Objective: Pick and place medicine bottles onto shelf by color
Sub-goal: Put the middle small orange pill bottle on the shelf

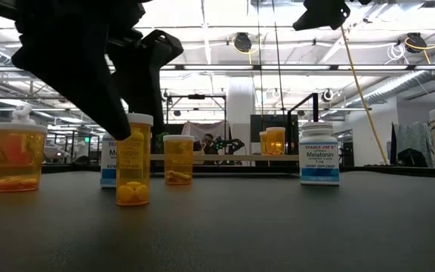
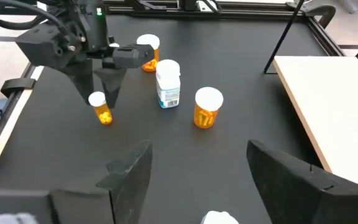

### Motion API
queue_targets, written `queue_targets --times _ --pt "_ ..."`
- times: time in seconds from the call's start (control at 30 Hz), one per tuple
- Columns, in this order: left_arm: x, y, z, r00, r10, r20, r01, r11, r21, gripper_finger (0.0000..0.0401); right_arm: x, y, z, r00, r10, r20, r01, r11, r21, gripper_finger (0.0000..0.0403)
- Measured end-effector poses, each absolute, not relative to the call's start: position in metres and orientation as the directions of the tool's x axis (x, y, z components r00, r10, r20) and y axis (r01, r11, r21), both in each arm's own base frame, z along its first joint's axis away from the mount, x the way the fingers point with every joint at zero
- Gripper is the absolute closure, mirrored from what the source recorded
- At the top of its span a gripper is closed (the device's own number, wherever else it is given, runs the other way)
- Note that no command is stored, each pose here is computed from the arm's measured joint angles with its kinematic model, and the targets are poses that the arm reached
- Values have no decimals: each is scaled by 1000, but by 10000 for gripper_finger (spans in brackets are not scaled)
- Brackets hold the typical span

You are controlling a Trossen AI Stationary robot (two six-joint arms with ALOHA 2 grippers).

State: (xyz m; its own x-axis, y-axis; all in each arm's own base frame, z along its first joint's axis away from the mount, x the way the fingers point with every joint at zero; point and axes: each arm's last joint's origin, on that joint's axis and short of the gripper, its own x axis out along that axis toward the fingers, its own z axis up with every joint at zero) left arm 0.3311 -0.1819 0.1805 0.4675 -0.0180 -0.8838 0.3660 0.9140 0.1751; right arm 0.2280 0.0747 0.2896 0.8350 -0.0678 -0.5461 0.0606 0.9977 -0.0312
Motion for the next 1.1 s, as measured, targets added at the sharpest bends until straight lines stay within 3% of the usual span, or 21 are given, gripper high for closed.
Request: queue_targets --times 0.17,0.43,0.7,1.1 --pt "330 -181 180 459 -14 -888 369 912 177 215 228 75 290 835 -68 -546 61 998 -31 148" --pt "330 -181 180 457 -16 -889 378 909 178 267 228 75 290 835 -68 -546 61 998 -31 148" --pt "332 -179 182 449 -20 -893 403 897 182 275 228 75 290 835 -68 -546 53 998 -42 148" --pt "365 -146 240 473 19 -881 455 851 262 276 228 75 290 835 -69 -546 67 997 -23 148"
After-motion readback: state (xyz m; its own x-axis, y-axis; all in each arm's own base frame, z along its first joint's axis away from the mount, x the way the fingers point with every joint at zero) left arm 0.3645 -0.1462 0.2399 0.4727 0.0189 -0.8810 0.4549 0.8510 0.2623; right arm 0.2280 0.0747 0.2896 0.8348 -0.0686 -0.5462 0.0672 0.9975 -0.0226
